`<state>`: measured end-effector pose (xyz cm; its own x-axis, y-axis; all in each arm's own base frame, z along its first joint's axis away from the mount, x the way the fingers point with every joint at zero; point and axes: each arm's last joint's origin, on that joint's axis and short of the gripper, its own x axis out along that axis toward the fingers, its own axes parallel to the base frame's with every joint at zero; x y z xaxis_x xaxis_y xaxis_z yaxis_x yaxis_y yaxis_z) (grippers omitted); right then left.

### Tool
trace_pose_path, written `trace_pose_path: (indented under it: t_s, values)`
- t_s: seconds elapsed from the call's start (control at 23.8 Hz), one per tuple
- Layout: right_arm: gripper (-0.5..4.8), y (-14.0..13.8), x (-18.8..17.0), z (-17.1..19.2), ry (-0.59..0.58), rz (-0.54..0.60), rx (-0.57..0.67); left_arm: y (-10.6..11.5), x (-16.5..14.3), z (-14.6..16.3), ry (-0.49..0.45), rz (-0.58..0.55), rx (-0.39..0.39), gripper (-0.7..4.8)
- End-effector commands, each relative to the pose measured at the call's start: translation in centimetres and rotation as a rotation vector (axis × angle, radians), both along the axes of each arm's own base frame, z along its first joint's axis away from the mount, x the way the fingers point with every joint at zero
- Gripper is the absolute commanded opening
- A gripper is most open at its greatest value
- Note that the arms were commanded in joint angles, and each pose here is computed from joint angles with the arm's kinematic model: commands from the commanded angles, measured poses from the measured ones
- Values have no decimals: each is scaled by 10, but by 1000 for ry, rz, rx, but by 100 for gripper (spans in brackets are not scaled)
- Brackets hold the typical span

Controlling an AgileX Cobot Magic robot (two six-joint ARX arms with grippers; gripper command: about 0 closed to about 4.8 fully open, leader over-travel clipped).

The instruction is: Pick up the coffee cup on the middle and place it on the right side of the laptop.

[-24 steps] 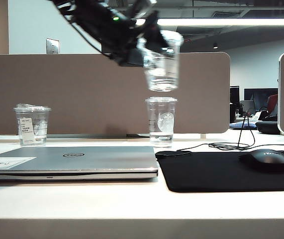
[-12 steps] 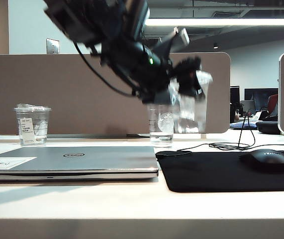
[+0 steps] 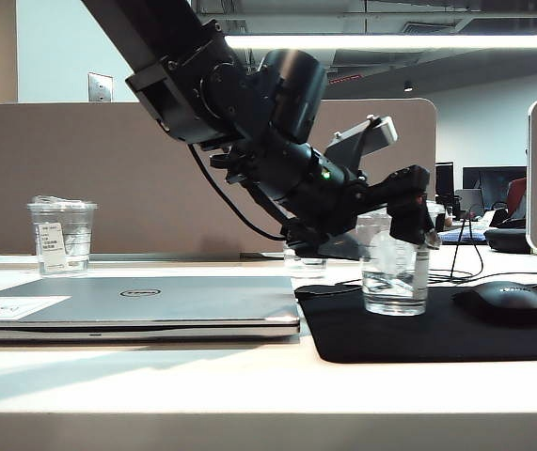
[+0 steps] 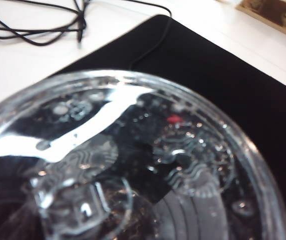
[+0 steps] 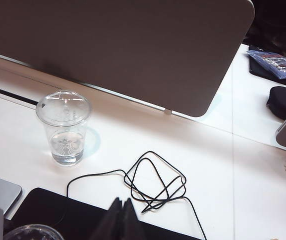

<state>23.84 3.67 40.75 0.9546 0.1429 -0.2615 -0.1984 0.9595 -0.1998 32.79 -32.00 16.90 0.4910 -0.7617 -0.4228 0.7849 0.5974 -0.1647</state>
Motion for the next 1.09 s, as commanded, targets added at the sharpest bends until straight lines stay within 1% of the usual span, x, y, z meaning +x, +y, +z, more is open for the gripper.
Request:
trace_pose_path:
  t_s: [0.04,0.25,0.38,0.63,0.67,0.8,0.84,0.88,0.92,0.97,1.01,1.05,1.09]
  values:
    - [-6,0,-2,4,-29,-1,0,-2,-4,2,18,11,23,479]
    - [-5,1,-4,6,-34,2,1,0,-7,1,52,26,69,479]
    - [-5,0,-7,8,-40,2,2,4,-11,7,81,27,103,479]
    - [-6,-1,-13,11,-55,2,4,18,-25,37,134,24,162,479]
    - [-6,-1,-15,12,-56,2,5,25,-32,46,168,23,196,479]
    - [-5,-2,-20,14,-57,2,5,37,-44,58,236,22,264,479]
    - [-5,-2,-24,16,-64,2,7,45,-53,68,277,13,294,479]
    - [-5,-3,-25,17,-69,3,9,50,-58,74,298,9,310,479]
    - [-5,-3,-26,17,-75,3,17,54,-62,80,311,4,318,410]
    - [-6,-3,-29,19,-81,8,39,63,-71,93,323,4,325,192]
    - [-5,-3,-30,20,-82,5,48,68,-75,102,318,4,321,84]
    - [-5,-4,-35,21,-77,3,58,74,-82,116,309,11,301,-9]
    - [-5,-5,-41,21,-62,-2,79,83,-91,133,284,16,279,-6]
